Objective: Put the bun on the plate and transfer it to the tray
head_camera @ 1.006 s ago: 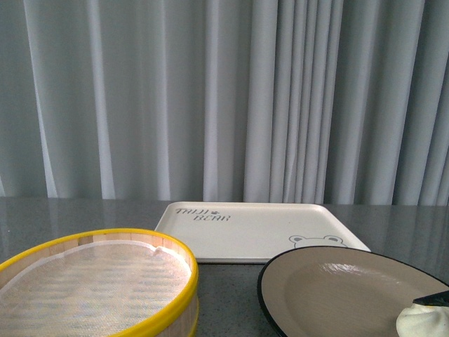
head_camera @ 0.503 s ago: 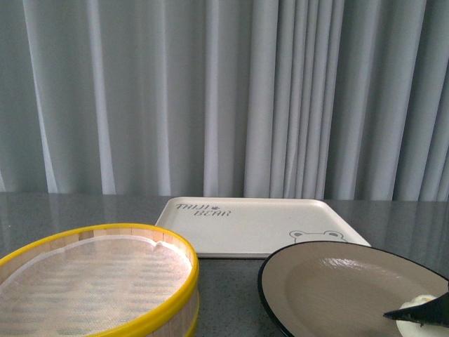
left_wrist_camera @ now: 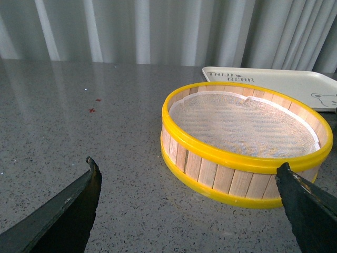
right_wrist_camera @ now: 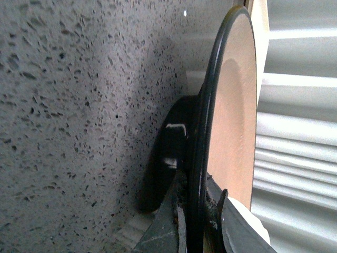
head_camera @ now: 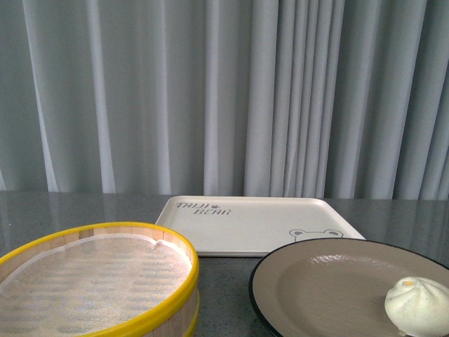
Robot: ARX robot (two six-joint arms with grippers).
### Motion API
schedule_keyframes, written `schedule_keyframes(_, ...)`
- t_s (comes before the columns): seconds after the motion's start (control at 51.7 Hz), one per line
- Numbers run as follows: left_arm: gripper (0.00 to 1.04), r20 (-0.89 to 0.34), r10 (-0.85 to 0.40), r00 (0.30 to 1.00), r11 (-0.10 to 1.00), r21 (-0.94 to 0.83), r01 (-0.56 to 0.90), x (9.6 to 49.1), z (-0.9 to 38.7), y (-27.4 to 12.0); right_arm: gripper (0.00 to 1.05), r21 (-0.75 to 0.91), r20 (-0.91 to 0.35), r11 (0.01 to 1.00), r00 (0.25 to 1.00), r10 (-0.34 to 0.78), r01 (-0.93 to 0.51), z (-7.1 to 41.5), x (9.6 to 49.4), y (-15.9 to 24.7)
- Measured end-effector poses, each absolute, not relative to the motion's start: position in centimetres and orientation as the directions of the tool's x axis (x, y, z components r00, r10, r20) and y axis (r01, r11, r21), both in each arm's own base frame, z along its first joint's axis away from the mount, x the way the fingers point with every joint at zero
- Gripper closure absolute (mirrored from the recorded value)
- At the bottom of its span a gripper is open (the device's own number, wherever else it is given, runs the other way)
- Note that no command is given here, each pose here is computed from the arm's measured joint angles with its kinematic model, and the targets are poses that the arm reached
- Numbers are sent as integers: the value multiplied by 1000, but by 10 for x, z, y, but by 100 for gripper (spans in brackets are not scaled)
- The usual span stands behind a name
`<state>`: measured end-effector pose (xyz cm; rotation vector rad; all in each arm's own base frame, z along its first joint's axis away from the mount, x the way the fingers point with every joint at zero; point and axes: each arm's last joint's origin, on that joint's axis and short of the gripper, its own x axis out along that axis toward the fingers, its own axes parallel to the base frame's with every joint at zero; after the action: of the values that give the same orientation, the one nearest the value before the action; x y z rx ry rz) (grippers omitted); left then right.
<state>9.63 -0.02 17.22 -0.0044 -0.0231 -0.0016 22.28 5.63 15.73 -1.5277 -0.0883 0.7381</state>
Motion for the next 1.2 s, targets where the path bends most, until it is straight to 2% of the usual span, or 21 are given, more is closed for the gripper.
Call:
schedule_keyframes(0.213, 7, 23, -2, 1000, 1000, -4, 2, 96, 172, 0, 102, -944, -325, -116, 801, 502, -310, 169, 222, 54)
schedule_keyframes(0.522, 7, 23, -2, 1000, 1000, -4, 2, 96, 172, 0, 102, -976, -204, -30, 857, 472, -216, 219, 259, 35)
schedule_keyframes(0.755, 7, 23, -2, 1000, 1000, -4, 2, 96, 172, 0, 102, -954, -280, -43, 835, 475, -296, 227, 292, 17)
schedule_keyframes(0.987, 7, 23, -2, 1000, 1000, -4, 2, 96, 172, 0, 102, -948, -312, -94, 826, 470, -305, 230, 357, -3)
schedule_keyframes(1.2, 7, 23, -2, 1000, 1000, -4, 2, 96, 172, 0, 102, -929, -364, -137, 787, 498, -343, 218, 404, 1)
